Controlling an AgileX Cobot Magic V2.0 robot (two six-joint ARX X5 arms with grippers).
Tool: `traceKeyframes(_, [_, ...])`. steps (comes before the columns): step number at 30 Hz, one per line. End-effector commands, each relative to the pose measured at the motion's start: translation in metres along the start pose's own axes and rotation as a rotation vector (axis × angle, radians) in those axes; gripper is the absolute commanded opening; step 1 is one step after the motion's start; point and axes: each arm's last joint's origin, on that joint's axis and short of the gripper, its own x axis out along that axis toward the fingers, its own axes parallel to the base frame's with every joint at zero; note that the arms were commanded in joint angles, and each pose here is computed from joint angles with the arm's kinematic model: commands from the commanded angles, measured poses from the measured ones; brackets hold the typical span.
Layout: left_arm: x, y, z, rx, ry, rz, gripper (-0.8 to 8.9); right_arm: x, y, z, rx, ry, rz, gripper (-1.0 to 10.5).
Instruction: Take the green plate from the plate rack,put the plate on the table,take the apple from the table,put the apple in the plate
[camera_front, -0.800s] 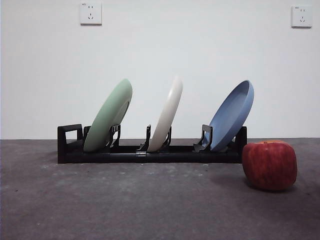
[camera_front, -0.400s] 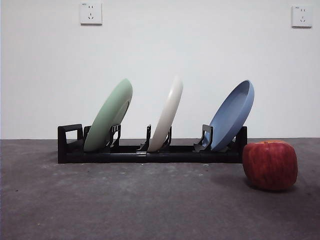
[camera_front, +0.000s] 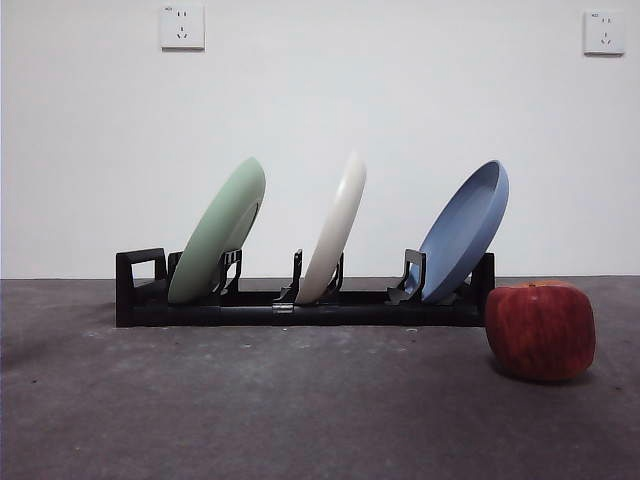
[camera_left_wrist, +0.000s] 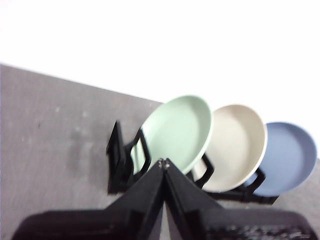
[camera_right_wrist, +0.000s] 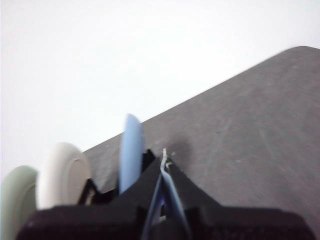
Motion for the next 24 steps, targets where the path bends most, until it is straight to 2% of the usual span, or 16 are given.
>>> traceKeyframes(1, [0.004,-0.007,0.022,-0.001,0.010,-0.021,-0.04,0.010,0.013,0.026,-0.044,0.053,0.059,-0.1])
traceKeyframes(6, [0.019,-0.019,0.057,0.003,0.086,-0.086,-0.04,0.031,0.036,0.072,-0.069,0.153,0.206,-0.1])
traceKeyframes(12, [0.047,-0.031,0.099,-0.009,0.239,-0.204,-0.04,0.060,0.065,0.124,-0.118,0.290,0.379,-0.1])
traceKeyframes(20, [0.089,-0.047,0.140,-0.010,0.459,-0.343,-0.04,0.098,0.111,0.153,-0.204,0.533,0.492,0.0])
traceKeyframes(24, [0.106,-0.059,0.151,0.032,0.550,-0.381,-0.04,0.118,0.132,0.152,-0.243,0.643,0.481,0.1])
